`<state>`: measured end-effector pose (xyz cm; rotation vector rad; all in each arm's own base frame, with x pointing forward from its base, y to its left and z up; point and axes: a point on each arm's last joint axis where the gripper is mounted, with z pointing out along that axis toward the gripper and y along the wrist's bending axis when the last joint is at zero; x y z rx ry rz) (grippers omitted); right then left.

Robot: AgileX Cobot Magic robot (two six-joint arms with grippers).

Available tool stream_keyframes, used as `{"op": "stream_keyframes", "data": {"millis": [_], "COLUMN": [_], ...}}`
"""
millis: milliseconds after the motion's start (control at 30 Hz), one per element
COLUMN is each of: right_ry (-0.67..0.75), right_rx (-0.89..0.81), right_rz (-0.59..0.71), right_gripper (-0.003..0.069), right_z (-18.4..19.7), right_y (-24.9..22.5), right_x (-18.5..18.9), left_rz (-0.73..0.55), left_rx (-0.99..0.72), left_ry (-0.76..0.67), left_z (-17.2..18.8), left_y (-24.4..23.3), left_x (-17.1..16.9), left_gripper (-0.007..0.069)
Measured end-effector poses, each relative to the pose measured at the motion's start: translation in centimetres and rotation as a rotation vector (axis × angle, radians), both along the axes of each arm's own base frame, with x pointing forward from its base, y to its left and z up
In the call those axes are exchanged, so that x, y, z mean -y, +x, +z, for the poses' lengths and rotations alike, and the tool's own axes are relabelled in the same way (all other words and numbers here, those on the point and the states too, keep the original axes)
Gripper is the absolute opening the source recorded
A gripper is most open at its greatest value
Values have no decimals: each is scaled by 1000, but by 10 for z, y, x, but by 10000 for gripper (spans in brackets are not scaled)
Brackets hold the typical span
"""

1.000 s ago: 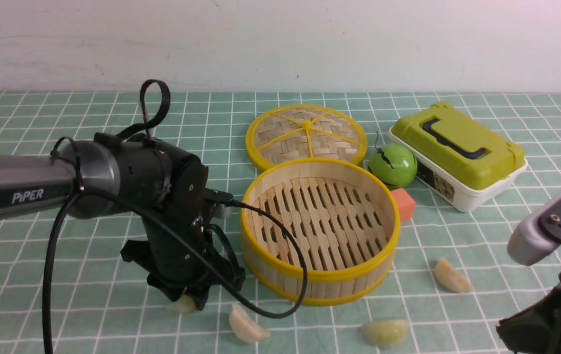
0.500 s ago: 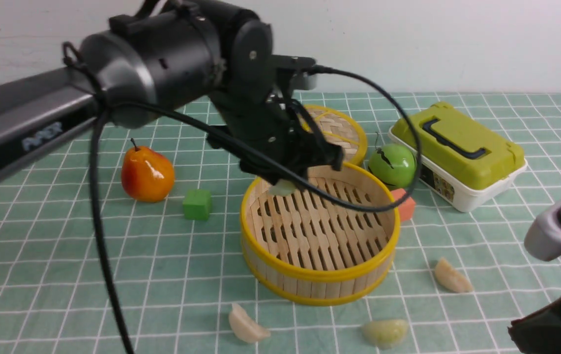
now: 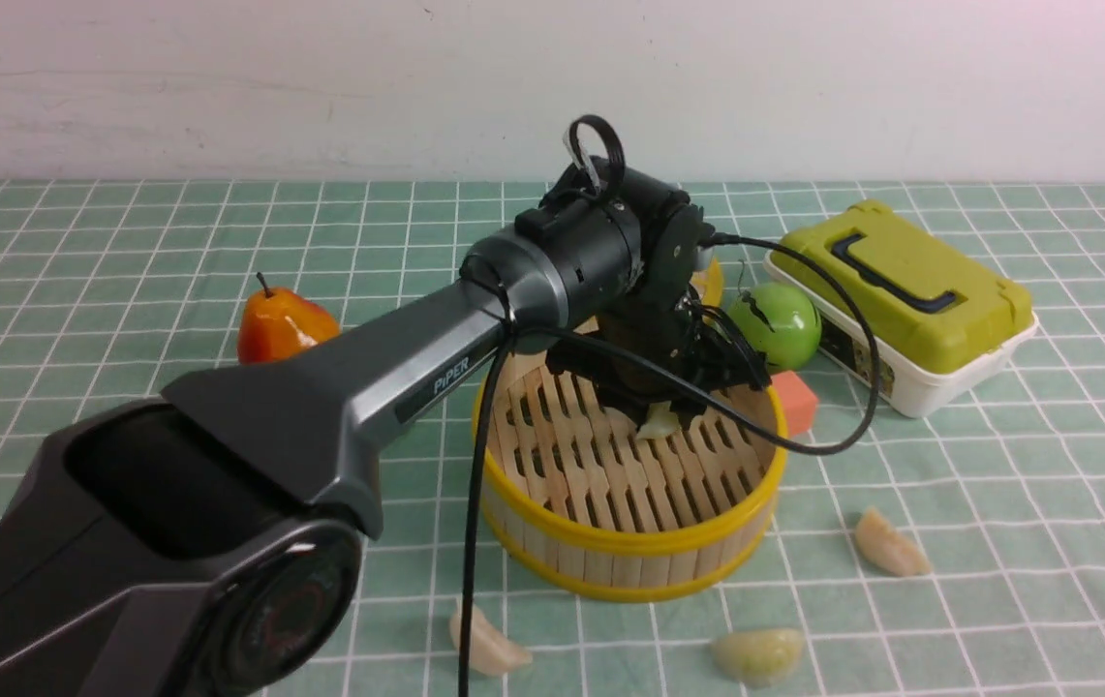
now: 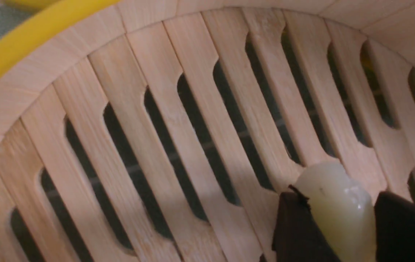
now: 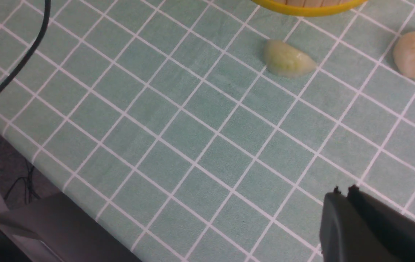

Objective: Put the dumplings into the steamer on the table with the blue tablecloth.
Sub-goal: 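Place the dumpling into the bamboo steamer basket with the left gripper, then reach for and grasp a dumpling on the table with the left gripper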

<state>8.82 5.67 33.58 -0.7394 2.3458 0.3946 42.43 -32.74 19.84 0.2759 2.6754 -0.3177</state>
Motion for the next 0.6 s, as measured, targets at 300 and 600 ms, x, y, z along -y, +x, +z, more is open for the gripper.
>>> {"op": "stream_keyframes", "data": {"millis": [300,600], "right_ry": [-26,-17], "right_rx": [25,32], "right_rz": [-8,-10], "right_gripper": [31,39], "right_z": [1,1], "right_y": [-1,0], "right_x": [3,3], "left_rz": [-24,-67], "left_rx": [-5,135], "left_ry": [18,-75], "left_z": [63,187], "left_y": [-13,-72], "left_x": [-10,-54], "left_gripper": [596,554]}}
